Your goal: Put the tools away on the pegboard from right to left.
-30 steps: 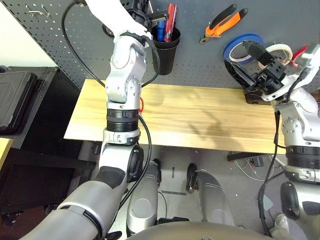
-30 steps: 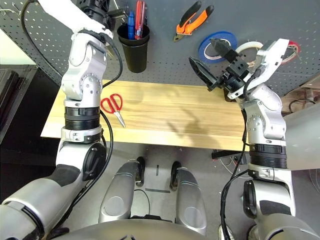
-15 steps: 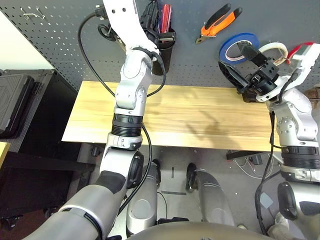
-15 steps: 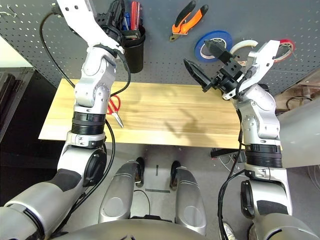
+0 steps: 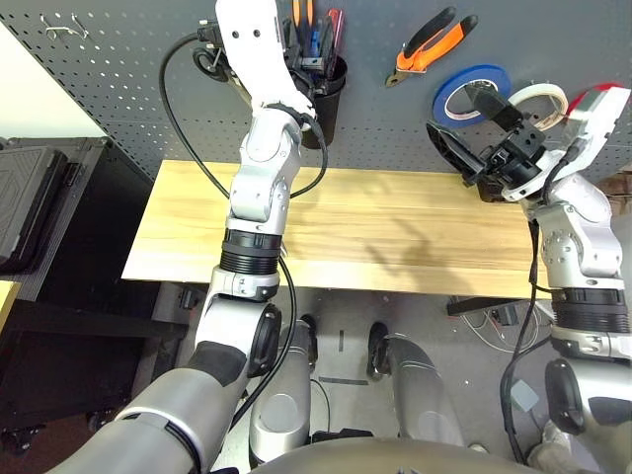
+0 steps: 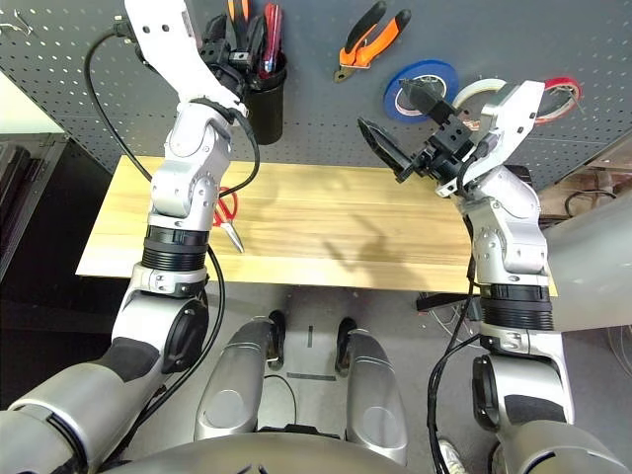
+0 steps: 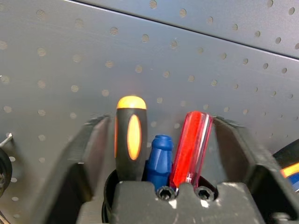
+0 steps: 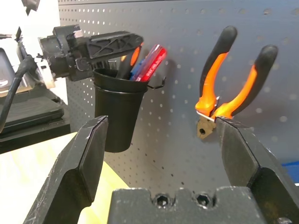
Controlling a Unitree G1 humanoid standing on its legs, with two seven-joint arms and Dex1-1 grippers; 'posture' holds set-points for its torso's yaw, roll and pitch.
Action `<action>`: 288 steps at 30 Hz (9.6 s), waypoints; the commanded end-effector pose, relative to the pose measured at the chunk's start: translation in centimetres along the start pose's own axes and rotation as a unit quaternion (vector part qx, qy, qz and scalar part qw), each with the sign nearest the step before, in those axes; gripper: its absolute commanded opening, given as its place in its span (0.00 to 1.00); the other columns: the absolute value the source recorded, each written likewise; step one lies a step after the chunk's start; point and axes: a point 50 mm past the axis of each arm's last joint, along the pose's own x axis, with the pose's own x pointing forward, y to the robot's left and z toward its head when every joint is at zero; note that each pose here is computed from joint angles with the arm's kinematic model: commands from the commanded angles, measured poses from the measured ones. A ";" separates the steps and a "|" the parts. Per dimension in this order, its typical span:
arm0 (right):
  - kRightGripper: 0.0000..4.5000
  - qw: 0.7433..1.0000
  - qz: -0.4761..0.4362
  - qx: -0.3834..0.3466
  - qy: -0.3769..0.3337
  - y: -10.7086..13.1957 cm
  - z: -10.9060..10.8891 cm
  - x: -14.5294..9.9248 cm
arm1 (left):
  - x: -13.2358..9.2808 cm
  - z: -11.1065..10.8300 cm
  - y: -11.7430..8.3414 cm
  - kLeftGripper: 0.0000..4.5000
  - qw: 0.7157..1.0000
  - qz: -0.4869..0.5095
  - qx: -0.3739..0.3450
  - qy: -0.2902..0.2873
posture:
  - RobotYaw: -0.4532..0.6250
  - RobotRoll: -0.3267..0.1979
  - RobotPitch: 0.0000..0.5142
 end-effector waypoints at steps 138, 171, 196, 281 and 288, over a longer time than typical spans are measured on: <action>1.00 0.934 0.106 -0.004 0.342 9.2 -12.5 1.1 | -15.4 -20.1 11.5 0.00 0.820 0.297 0.077 0.484 | 0.60 0.62 0.59; 1.00 0.949 0.170 0.008 0.264 6.7 -10.8 1.5 | -13.7 -13.2 9.0 0.00 0.919 0.295 -0.033 0.258 | 0.67 0.62 0.53; 1.00 0.990 0.128 0.054 0.024 4.4 -5.4 2.2 | -13.6 -5.2 9.5 0.00 0.965 0.257 -0.047 0.031 | 0.69 0.62 0.51; 1.00 0.999 -0.044 0.016 -0.015 3.6 -4.9 1.8 | -9.8 -8.6 12.0 0.99 0.984 0.103 0.069 0.127 | 0.65 0.62 0.42; 1.00 0.988 -0.151 -0.013 0.014 2.7 -5.6 -0.7 | -13.2 -8.9 13.1 0.99 0.979 0.108 0.092 0.148 | 0.64 0.62 0.41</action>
